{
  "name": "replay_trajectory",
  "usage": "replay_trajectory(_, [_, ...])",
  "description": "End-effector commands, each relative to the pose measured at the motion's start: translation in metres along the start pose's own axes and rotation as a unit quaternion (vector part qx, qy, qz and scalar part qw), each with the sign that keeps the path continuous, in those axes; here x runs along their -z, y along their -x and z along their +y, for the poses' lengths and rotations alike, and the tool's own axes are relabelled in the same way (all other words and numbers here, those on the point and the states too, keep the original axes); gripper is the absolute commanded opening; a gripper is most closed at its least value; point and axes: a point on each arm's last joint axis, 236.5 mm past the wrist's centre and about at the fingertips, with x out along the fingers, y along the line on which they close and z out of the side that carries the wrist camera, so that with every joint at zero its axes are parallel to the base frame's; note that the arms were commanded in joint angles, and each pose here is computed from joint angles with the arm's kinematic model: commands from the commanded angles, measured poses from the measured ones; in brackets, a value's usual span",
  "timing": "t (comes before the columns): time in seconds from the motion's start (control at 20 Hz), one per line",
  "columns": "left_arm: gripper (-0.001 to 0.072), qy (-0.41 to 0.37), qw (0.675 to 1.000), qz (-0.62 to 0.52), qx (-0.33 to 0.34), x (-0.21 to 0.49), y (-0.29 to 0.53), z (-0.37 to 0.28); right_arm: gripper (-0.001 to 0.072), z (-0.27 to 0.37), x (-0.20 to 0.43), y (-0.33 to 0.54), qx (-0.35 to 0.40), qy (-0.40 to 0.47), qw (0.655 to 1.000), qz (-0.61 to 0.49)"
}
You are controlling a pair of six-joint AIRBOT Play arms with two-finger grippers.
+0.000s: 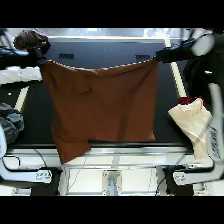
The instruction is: Fold the shirts.
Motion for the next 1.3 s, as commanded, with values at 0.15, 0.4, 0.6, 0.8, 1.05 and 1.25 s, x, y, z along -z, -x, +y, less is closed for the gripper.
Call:
replay_trajectory(0.15, [0.0208,0.111,0.99,-0.089,-0.024,-0.023,-0.09,0.069,0.0082,-0.01,-0.044,-0.126,-0.017,-0.137,0.979,-0.152])
replay_trajectory(0.4, [0.0699,0.114,0.987,-0.1,-0.048,-0.049,0.022,0.111,0.0432,-0.077,-0.035,-0.064,0.049,-0.12,0.99,-0.063])
replay_trajectory(0.6, [0.0697,0.135,0.983,-0.049,-0.118,0.002,0.137,0.16,0.0394,-0.141,0.047,0.018,0.097,-0.12,0.983,0.101])
replay_trajectory(0.8, [0.0696,0.231,0.959,-0.038,-0.157,0.109,0.172,0.183,0.0386,-0.132,0.099,0.056,0.08,-0.124,0.981,0.129])
replay_trajectory(1.05, [0.0695,0.348,0.926,0.092,-0.112,0.257,0.112,0.173,0.0387,-0.093,0.168,0.05,0.046,-0.15,0.982,0.106])
replay_trajectory(1.25, [0.0553,0.404,0.906,0.124,-0.025,0.285,0.073,0.159,0.0387,-0.072,0.199,0.043,0.017,-0.178,0.976,0.125])
